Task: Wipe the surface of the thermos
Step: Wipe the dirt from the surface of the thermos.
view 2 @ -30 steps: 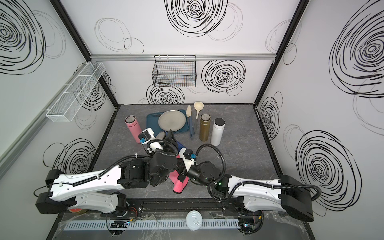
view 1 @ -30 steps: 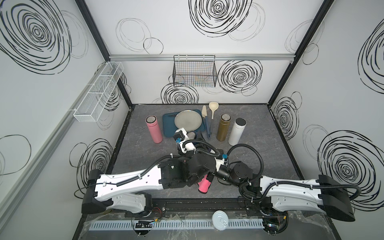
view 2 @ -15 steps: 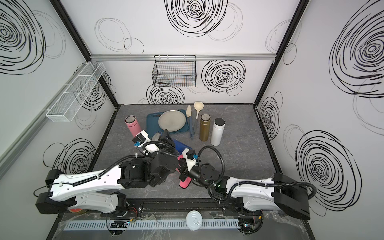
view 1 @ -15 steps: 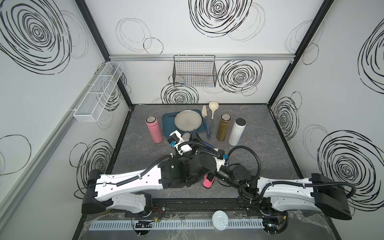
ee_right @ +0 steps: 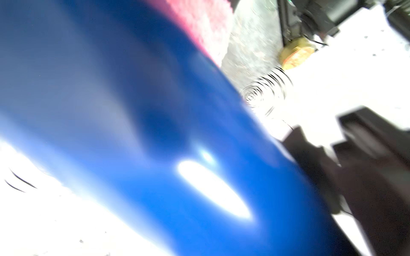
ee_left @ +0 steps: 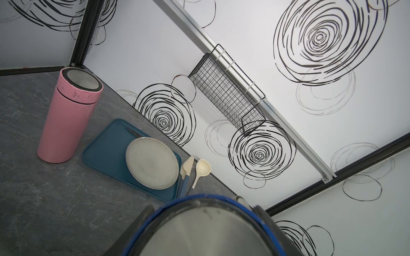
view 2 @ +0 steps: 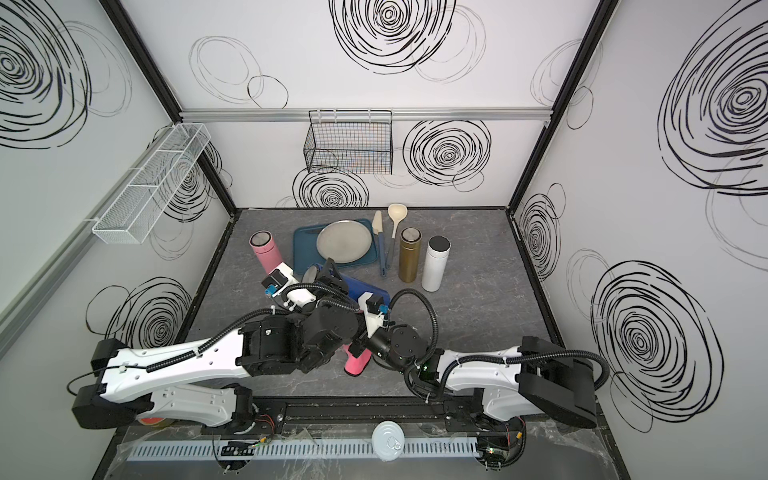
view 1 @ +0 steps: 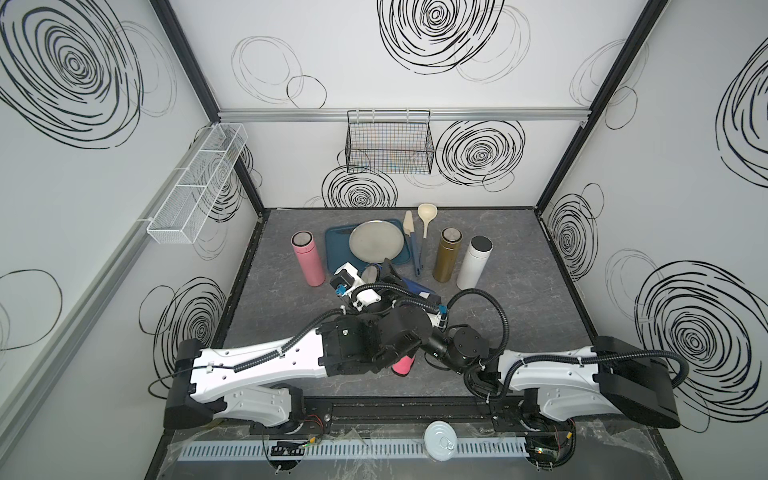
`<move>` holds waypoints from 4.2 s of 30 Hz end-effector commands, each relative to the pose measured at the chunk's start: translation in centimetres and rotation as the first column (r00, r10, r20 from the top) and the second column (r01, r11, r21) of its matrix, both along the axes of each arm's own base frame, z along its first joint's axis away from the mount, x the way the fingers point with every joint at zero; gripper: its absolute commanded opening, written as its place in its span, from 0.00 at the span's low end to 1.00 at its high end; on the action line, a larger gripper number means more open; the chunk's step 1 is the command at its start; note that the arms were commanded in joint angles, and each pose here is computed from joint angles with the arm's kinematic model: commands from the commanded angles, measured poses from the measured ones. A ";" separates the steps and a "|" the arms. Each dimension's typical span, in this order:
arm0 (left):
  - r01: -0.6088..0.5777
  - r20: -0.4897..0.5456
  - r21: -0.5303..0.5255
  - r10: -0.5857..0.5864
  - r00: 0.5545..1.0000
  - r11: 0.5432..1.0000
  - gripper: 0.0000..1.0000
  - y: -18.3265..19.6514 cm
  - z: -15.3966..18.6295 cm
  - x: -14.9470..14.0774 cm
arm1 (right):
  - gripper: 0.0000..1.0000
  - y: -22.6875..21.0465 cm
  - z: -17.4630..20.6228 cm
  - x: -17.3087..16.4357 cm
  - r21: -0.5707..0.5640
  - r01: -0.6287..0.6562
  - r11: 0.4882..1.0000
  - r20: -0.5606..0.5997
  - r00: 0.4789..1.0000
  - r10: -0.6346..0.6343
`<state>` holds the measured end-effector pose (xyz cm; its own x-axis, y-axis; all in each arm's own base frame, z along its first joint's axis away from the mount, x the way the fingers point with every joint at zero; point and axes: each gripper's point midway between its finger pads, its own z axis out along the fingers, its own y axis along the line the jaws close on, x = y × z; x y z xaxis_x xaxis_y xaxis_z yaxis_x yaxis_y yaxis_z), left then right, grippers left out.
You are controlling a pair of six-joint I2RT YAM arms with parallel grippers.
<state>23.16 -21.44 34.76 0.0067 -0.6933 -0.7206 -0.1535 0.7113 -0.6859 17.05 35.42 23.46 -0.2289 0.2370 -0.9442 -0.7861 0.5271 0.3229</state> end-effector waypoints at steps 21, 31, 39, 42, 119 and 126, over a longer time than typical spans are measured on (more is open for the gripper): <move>0.073 -0.042 -0.038 -0.075 0.996 0.997 0.00 -0.8 -1.1 -1.2 | 0.00 -1.5 4.9 5.1 0.218 0.285 0.933 -0.009 0.957 -0.290; 0.049 -0.028 -0.055 -0.051 0.998 0.997 0.00 0.3 -1.3 -1.3 | 0.00 2.7 9.4 3.1 0.262 0.135 0.956 0.079 0.984 -0.161; 0.042 -0.041 -0.047 -0.044 0.998 0.998 0.00 0.7 -1.4 -0.7 | 0.00 -4.2 2.7 5.0 0.161 0.345 0.925 -0.050 0.939 -0.341; 0.034 -0.041 -0.040 -0.036 0.999 0.999 0.00 0.9 -1.5 -0.5 | 0.00 -5.3 2.2 5.0 0.155 0.358 0.921 -0.074 0.934 -0.350; 0.423 0.580 0.609 -0.740 0.340 0.671 0.00 -2.9 3.0 -8.5 | 0.00 -4.2 -3.8 5.2 0.112 0.146 0.983 -0.311 0.945 -0.105; 0.345 0.556 0.682 -0.763 0.329 0.645 0.00 -3.3 2.4 -8.7 | 0.00 -5.7 4.1 4.2 0.158 0.136 0.978 -0.151 0.982 -0.112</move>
<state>16.27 -26.42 32.66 0.2648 -0.3176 -0.9105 0.8012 0.5979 0.0245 21.79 29.85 22.25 -0.3951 0.3766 -0.8379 -0.5993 0.5855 0.5458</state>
